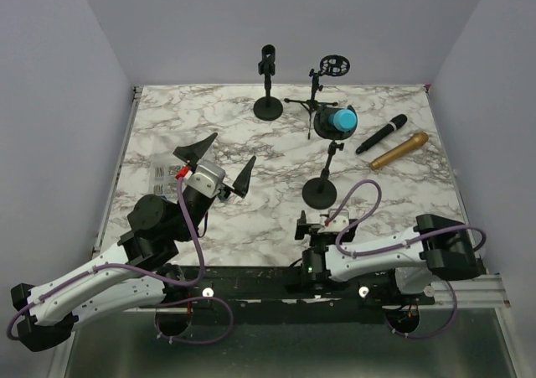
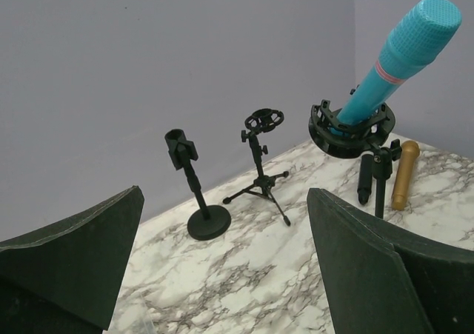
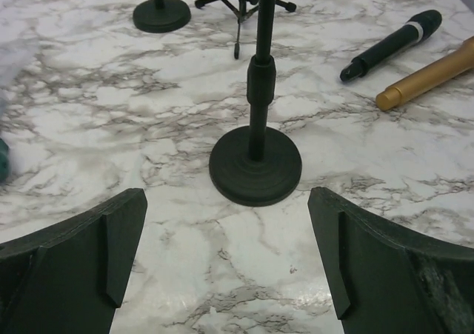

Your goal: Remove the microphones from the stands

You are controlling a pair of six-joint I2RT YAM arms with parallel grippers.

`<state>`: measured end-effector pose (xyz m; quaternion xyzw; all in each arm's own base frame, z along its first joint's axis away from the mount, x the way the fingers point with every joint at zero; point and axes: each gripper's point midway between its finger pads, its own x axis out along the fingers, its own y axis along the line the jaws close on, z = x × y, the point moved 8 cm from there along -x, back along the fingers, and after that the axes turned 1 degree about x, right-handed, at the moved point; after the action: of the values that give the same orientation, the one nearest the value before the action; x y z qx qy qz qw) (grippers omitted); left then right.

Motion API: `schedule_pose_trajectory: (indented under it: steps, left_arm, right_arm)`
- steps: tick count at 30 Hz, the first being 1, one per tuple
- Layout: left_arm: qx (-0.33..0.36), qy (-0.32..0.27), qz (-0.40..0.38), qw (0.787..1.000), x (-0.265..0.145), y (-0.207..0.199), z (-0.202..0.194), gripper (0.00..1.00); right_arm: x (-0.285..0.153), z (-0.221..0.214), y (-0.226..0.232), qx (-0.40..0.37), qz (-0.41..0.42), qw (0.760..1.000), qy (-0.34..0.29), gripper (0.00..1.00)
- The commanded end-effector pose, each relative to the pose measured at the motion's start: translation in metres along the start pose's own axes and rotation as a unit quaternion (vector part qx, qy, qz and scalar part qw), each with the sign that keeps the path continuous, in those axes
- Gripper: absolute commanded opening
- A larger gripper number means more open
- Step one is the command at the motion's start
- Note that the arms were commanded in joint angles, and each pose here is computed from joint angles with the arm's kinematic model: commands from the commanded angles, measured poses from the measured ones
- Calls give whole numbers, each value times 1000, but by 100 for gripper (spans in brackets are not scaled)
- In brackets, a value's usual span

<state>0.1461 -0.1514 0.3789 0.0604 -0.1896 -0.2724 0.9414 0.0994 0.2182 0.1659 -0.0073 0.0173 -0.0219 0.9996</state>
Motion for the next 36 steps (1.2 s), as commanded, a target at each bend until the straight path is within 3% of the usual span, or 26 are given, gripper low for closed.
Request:
schedule_pose_trajectory:
  steps: [1, 3, 4, 6, 9, 13, 15, 16, 20, 22, 24, 29, 30, 32, 34, 36]
  left_arm:
    - [-3, -2, 4, 1000, 2, -1, -1, 97]
    - [-2, 4, 0, 1000, 4, -5, -4, 97]
    - [0, 8, -1, 1000, 6, -6, -6, 97]
    - [6, 18, -2, 1000, 9, -9, -11, 97]
    - [10, 28, -7, 1000, 12, -13, -15, 97]
    - [13, 35, -10, 999, 14, -15, -19, 97]
    - [15, 39, -11, 999, 15, -16, -21, 96]
    - [16, 40, -11, 999, 16, -17, -22, 97]
    - [12, 41, -17, 999, 16, -19, -22, 97]
    - [10, 43, -22, 999, 17, -20, -23, 97]
    - [8, 45, -24, 999, 17, -21, -24, 97]
    - [-2, 49, -23, 999, 19, -23, -25, 99]
    - [-8, 52, -27, 998, 19, -25, -25, 99]
    - [-26, 56, -32, 998, 20, -26, -20, 99]
    - [-43, 56, -33, 997, 20, -27, -17, 99]
    - [-63, 53, -29, 996, 20, -25, -12, 99]
  right_arm:
    - [-4, 29, 15, 234, 46, 970, -39, 100]
    - [-4, 30, 7, 317, 56, 946, -42, 100]
    - [-4, 31, 3, 379, 63, 922, -42, 100]
    - [-3, 34, -1, 437, 82, 894, -61, 100]
    - [-4, 47, 3, 469, 78, 878, -60, 100]
    - [-5, 55, -2, 577, 39, 816, -17, 100]
    - [-9, 62, -5, 598, 38, 801, -4, 100]
    - [-11, 69, -5, 585, 47, 810, -8, 100]
    - [-20, 90, -8, 449, 97, 887, -46, 100]
    - [-26, 93, 1, 323, 111, 937, -67, 100]
    - [-37, 98, 11, 196, 128, 968, -87, 100]
    - [-42, 103, 23, 15, 115, 987, -112, 100]
    - [-38, 108, 25, 28, 106, 988, -112, 100]
    - [-28, 120, 18, 192, 98, 972, -96, 100]
    - [-23, 122, 4, 405, 105, 905, -76, 100]
    - [-20, 124, 0, 528, 104, 840, -69, 100]
